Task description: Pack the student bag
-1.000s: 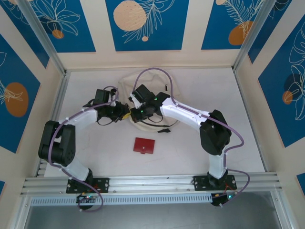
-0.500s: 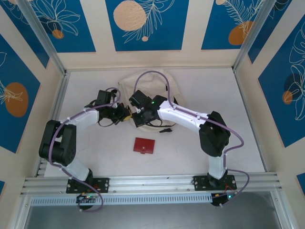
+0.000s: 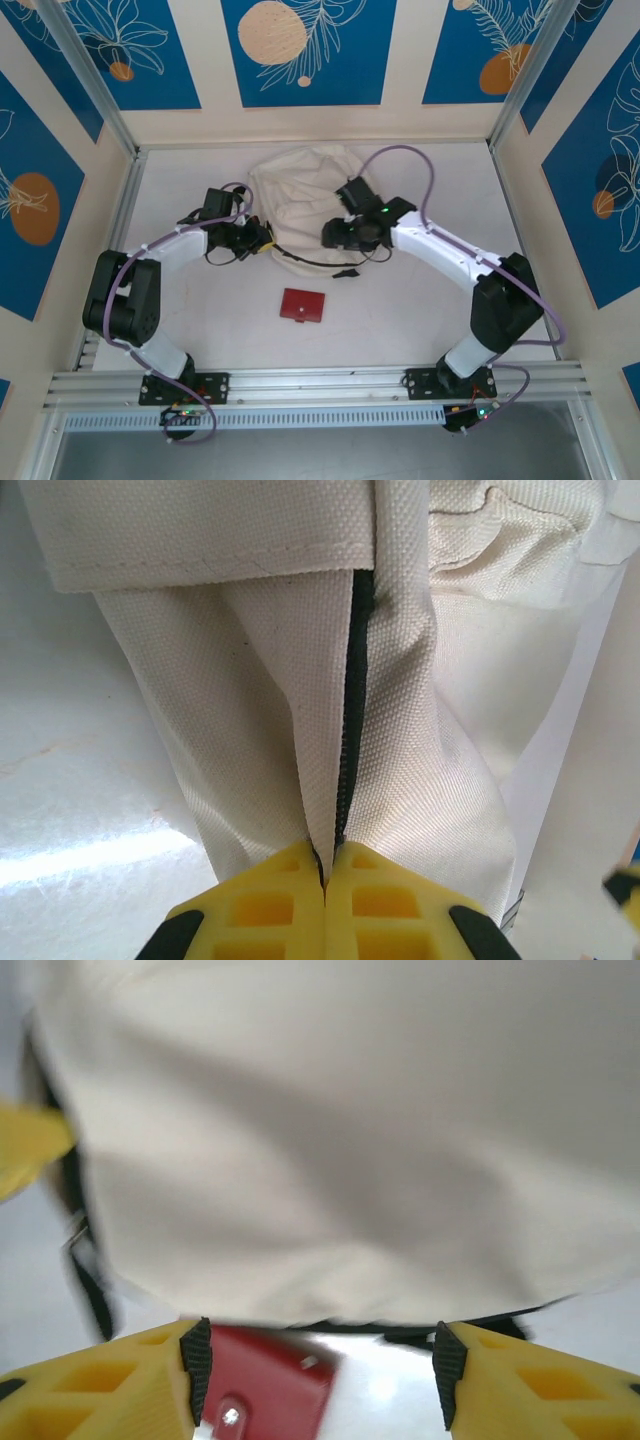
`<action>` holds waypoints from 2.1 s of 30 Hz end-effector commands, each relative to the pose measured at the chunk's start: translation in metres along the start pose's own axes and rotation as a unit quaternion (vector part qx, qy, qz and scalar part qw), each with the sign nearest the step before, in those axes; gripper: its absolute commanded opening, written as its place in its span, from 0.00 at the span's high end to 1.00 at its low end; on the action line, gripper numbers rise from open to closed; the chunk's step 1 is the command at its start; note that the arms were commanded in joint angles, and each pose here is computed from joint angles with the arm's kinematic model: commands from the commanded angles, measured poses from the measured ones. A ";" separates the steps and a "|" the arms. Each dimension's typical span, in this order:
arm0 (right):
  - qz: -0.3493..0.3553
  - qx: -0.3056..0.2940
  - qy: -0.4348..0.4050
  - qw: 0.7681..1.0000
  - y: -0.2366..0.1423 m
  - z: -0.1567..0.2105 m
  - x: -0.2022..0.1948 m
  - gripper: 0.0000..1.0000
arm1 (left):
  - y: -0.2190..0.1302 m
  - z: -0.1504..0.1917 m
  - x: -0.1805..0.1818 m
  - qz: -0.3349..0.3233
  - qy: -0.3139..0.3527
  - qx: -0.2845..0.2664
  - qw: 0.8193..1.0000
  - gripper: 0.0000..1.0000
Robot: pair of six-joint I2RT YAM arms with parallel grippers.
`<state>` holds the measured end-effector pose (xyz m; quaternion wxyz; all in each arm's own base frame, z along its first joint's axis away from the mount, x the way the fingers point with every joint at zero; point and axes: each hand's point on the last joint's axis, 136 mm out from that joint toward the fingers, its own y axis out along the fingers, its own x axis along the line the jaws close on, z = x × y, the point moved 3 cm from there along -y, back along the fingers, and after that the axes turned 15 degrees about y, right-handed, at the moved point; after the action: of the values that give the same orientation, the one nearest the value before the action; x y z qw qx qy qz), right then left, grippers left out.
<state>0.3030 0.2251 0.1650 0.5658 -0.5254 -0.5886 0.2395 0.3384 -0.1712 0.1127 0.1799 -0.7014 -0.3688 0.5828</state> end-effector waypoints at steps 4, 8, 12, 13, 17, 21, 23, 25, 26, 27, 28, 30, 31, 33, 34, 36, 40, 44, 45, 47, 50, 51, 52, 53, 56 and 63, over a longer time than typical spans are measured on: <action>0.065 0.008 0.057 0.996 0.036 -0.037 -0.053 0.36 | -0.004 -0.008 -0.001 -0.006 0.013 -0.006 1.000 0.97; 0.055 0.030 0.042 0.997 0.056 -0.054 -0.057 0.33 | -0.004 -0.008 -0.002 -0.007 0.013 -0.004 1.000 0.97; 0.040 0.042 0.007 0.998 0.071 -0.066 -0.054 0.27 | -0.005 -0.007 -0.002 -0.007 0.013 -0.002 1.000 0.96; 0.042 0.043 0.002 0.998 0.074 -0.070 -0.055 0.26 | -0.005 -0.007 -0.002 -0.007 0.013 -0.002 1.000 0.96; 0.026 0.048 -0.023 0.998 0.082 -0.075 -0.049 0.28 | -0.005 -0.006 -0.002 -0.006 0.013 -0.001 1.000 0.96; 0.006 0.046 -0.033 0.998 0.078 -0.077 -0.041 0.50 | -0.006 -0.007 -0.002 -0.007 0.013 -0.001 1.000 0.96; 0.015 0.041 -0.037 0.998 0.075 -0.078 -0.041 0.68 | -0.005 -0.006 -0.002 -0.007 0.013 0.000 1.000 0.96; 0.038 0.026 -0.045 0.998 0.071 -0.082 -0.043 0.83 | -0.005 -0.006 -0.002 -0.007 0.012 0.000 1.000 0.96; 0.050 0.012 -0.050 0.997 0.066 -0.086 -0.041 0.87 | -0.005 -0.006 -0.002 -0.007 0.013 0.000 1.000 0.96; 0.063 -0.008 -0.061 0.996 0.059 -0.092 -0.039 0.90 | -0.005 -0.006 -0.002 -0.007 0.013 0.001 1.000 0.96; 0.074 -0.031 -0.071 0.994 0.051 -0.099 -0.036 0.91 | -0.005 -0.005 -0.001 -0.008 0.013 0.001 1.000 0.96; 0.078 -0.073 -0.085 0.991 0.033 -0.114 -0.026 0.93 | -0.005 -0.005 -0.001 -0.009 0.014 0.002 1.000 0.96; 0.075 -0.093 -0.090 0.989 0.023 -0.122 -0.021 0.94 | -0.005 -0.004 -0.001 -0.008 0.014 0.003 1.000 0.96; 0.066 -0.118 -0.101 0.986 0.012 -0.135 -0.011 0.95 | -0.006 -0.004 -0.002 -0.006 0.015 0.002 1.000 0.95; 0.062 -0.127 -0.103 0.985 0.008 -0.141 -0.007 0.95 | -0.006 -0.004 -0.002 -0.005 0.015 0.002 1.000 0.94; 0.054 -0.141 -0.107 0.983 0.003 -0.150 0.000 0.95 | -0.007 -0.004 -0.003 -0.003 0.015 -0.001 1.000 0.94; 0.010 -0.182 -0.132 0.974 -0.001 -0.168 0.017 0.98 | -0.008 -0.003 -0.003 -0.004 0.017 0.000 1.000 0.93; -0.042 -0.217 -0.139 0.965 -0.011 -0.185 0.033 0.98 | -0.008 -0.002 -0.003 -0.005 0.017 0.004 1.000 0.93; -0.052 -0.226 -0.142 0.962 -0.013 -0.190 0.036 0.98 | -0.008 -0.002 -0.002 -0.005 0.017 0.004 1.000 0.93; -0.057 -0.237 -0.145 0.959 -0.011 -0.197 0.038 0.98 | -0.008 -0.001 -0.003 -0.003 0.017 0.005 1.000 0.93; -0.039 -0.230 -0.145 0.961 0.010 -0.200 0.026 0.98 | -0.008 -0.002 -0.006 0.007 0.018 0.005 1.000 0.90; -0.031 -0.223 -0.144 0.964 0.020 -0.197 0.019 0.97 | -0.008 -0.001 -0.006 0.009 0.017 0.005 1.000 0.89; -0.025 -0.218 -0.142 0.965 0.031 -0.193 0.012 0.97 | -0.008 -0.001 -0.007 0.010 0.017 0.004 1.000 0.86; -0.020 -0.213 -0.140 0.967 0.040 -0.190 0.004 0.96 | -0.008 -0.001 -0.007 0.011 0.018 0.004 1.000 0.85; -0.018 -0.182 -0.121 0.976 0.056 -0.177 -0.014 0.86 | -0.009 -0.001 -0.009 0.016 0.017 0.005 1.000 0.74; -0.024 -0.122 -0.091 0.988 0.004 -0.130 -0.013 0.42 | -0.013 0.000 -0.013 0.024 0.021 -0.001 0.999 0.56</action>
<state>0.4468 0.1685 0.1452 0.4448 -0.5654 -0.6593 0.2186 0.3393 -0.1746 0.1220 0.1792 -0.7176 -0.3539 0.5724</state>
